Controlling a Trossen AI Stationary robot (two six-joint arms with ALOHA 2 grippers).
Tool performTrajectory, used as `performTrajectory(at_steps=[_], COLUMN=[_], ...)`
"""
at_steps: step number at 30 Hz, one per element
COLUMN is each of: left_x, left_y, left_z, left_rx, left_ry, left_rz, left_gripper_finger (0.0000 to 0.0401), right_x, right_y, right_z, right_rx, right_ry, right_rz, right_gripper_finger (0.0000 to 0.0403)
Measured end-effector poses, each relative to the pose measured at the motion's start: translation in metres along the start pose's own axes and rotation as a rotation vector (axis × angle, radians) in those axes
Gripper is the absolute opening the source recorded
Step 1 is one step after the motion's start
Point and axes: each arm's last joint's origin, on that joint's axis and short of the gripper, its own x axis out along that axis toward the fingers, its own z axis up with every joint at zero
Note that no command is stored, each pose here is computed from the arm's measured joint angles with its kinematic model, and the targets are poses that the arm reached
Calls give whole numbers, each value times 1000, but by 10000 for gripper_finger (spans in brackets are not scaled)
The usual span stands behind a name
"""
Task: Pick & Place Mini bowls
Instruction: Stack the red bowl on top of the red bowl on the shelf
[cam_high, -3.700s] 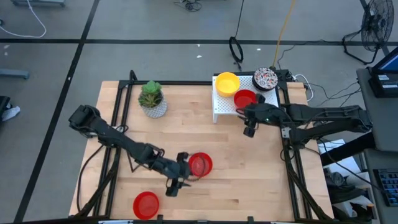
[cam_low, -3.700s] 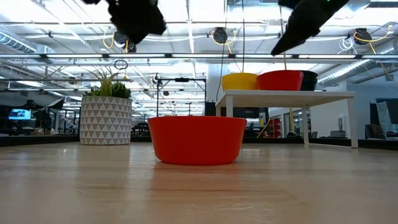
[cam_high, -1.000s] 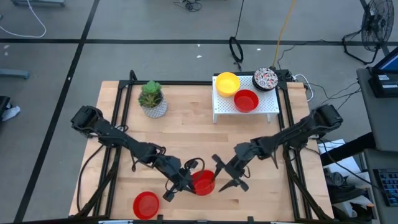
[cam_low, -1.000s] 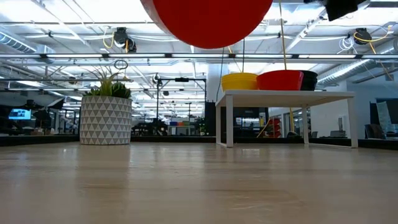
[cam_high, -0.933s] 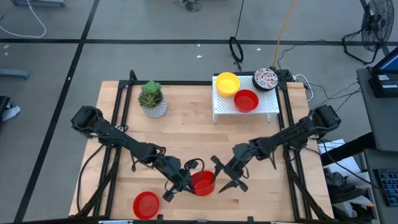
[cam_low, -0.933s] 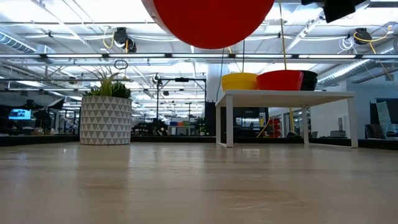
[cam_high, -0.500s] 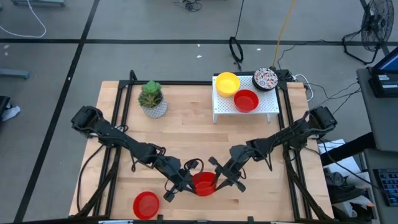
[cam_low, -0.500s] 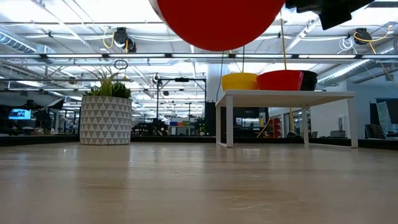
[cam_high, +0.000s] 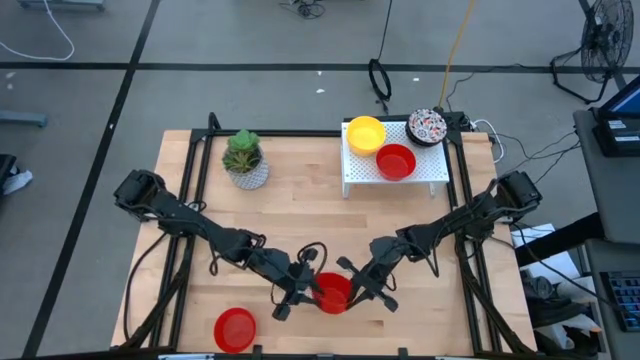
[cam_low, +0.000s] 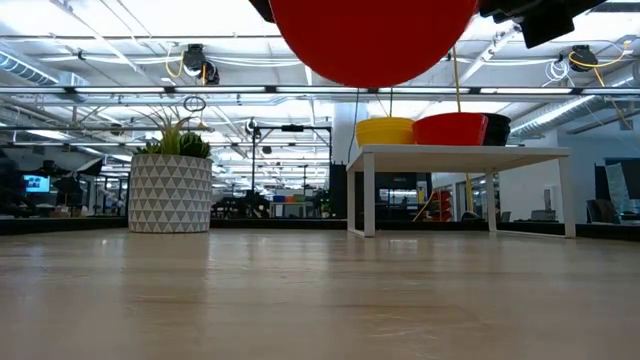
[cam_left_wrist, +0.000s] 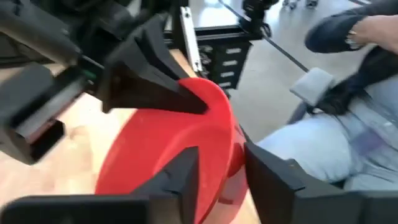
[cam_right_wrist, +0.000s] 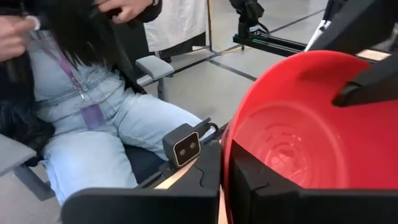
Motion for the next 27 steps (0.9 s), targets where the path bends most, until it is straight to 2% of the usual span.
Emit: performTrajectory(at_steps=[5, 12, 15, 21, 24, 27], left_x=[0, -2, -2, -3, -3, -3], left_y=[0, 1, 1, 3, 6, 7], left_z=[4, 18, 21, 21, 21, 22], left_rx=[7, -53, -71, -73, -94, -132], left_ry=[-48, -203, -234, -237, -240, -249], left_rz=[26, 101, 119, 143, 147, 144], left_gripper_finger=[196, 259, 270, 274, 274, 275], right_x=[-5, -47, -73, -124, -146, -165], right_y=[-1, 7, 16, 30, 30, 22], right_z=[1, 14, 26, 52, 58, 57], right_rx=[74, 140, 143, 101, 92, 106], right_ry=[34, 243, 289, 237, 214, 248], right_rz=[-83, -372, -515, -825, -1011, -1179], right_gripper_finger=[0, 0, 0, 0, 0, 0])
